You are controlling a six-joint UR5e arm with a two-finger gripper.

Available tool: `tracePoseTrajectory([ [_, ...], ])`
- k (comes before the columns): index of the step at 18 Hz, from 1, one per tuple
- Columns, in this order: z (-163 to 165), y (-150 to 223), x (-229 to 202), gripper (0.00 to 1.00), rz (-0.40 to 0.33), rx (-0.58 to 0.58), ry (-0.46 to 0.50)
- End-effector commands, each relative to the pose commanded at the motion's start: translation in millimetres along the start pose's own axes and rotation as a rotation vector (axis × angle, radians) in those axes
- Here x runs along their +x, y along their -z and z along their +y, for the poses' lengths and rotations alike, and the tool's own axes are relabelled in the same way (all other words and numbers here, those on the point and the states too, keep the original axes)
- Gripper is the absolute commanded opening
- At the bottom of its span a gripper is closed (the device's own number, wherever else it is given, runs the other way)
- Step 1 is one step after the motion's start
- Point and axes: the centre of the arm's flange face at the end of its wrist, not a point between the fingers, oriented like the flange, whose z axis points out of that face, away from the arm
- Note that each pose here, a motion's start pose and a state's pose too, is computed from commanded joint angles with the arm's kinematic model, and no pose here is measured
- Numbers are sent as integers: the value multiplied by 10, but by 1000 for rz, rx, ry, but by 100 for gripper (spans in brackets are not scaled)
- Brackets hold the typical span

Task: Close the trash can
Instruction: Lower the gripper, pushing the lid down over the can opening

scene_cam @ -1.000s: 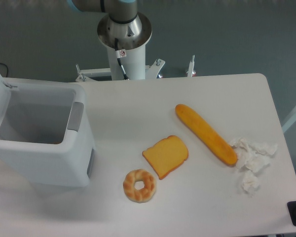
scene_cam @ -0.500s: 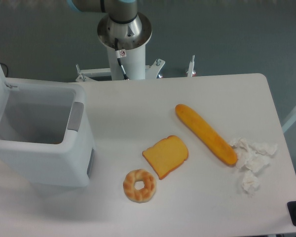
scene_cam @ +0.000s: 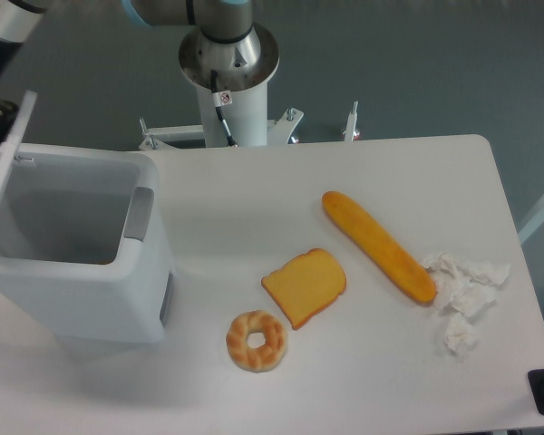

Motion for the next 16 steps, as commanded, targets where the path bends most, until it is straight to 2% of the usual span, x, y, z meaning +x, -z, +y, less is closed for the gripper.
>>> tracePoseTrajectory([
  [3, 97, -73, -109, 100, -51, -28, -13],
  [6, 164, -148, -188, 100, -57, -48, 4],
  [9, 175, -139, -272, 100, -96, -54, 7],
  [16, 214, -113, -492, 100, -113, -57, 23],
])
